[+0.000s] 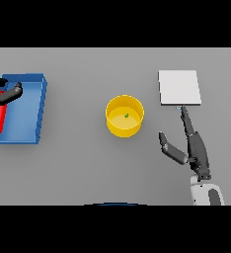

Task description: Pick up the red beaker and tilt it to pour out 1 green nut into yellow bowl. Pick up the yellow bowl and place it on the metallic measuring scale.

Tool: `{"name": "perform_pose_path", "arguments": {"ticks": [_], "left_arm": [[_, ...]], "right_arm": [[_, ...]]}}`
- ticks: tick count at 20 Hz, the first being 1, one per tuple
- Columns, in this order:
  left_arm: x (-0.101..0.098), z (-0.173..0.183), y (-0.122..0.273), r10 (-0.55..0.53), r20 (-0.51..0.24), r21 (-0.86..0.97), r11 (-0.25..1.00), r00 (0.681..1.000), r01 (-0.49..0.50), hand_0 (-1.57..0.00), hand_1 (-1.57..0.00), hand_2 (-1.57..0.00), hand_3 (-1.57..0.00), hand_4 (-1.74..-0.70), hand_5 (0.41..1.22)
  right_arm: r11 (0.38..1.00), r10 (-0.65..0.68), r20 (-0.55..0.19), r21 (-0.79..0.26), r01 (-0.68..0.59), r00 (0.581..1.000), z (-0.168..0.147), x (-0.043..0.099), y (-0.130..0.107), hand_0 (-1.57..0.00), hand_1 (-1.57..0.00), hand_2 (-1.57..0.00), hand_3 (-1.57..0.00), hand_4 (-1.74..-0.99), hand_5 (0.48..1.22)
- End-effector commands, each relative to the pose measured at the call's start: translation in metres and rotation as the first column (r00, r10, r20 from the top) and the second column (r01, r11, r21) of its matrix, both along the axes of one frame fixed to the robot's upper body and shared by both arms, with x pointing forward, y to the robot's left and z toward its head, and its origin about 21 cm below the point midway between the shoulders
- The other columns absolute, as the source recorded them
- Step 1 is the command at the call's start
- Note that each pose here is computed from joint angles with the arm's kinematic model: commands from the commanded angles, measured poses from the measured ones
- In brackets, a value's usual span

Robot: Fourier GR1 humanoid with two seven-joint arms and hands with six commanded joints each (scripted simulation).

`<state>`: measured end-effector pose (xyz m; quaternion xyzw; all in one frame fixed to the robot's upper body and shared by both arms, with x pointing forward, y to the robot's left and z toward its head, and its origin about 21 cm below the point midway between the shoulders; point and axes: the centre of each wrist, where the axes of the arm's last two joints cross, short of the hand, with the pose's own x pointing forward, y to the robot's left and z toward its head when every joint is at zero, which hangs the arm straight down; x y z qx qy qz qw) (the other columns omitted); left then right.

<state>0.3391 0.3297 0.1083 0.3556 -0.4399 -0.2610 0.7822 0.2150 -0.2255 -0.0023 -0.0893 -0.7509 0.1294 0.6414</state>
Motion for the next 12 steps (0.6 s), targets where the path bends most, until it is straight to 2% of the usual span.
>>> {"name": "perform_pose_path", "arguments": {"ticks": [1, 4, 9, 11, 12], "left_arm": [[0.001, 0.0, -0.001, -0.001, -0.002, -0.006, 1.0, 1.0, 0.001, -0.3, -0.25, -0.25, -0.24, -0.83, 0.688], [0.002, 0.001, -0.002, -0.01, 0.028, -0.027, 1.0, 1.0, 0.011, -0.16, -0.13, -0.13, -0.12, -0.8, 0.678], [0.007, 0.008, 0.0, -0.015, 0.109, -0.054, 0.998, 0.994, 0.021, -0.05, -0.04, -0.04, -0.04, -0.79, 0.671], [0.007, 0.003, 0.0, -0.019, 0.111, -0.061, 0.998, 0.994, 0.026, -0.03, -0.03, -0.03, -0.02, -0.78, 0.679], [0.006, 0.003, -0.001, -0.02, 0.11, -0.059, 0.998, 0.994, 0.027, -0.03, -0.02, -0.02, -0.02, -0.78, 0.685]], "right_arm": [[1.0, 0.002, -0.009, -0.003, -0.002, 1.0, -0.001, -0.001, 0.0, 0.0, 0.0, 0.0, 0.0, -1.189, 0.666], [1.0, -0.002, -0.025, -0.009, 0.002, 1.0, 0.004, 0.004, 0.003, 0.0, 0.0, 0.0, 0.0, -1.187, 0.663], [0.996, -0.002, -0.014, -0.087, 0.001, 1.0, 0.009, 0.008, 0.005, 0.0, 0.0, 0.0, 0.0, -1.198, 0.662], [0.99, 0.082, 0.007, -0.114, -0.081, 0.997, 0.012, 0.012, 0.008, 0.0, 0.0, 0.0, 0.0, -1.162, 0.694], [0.98, 0.125, 0.004, -0.155, -0.123, 0.992, 0.014, 0.018, 0.006, 0.0, 0.0, 0.0, 0.0, -1.18, 0.708]]}}
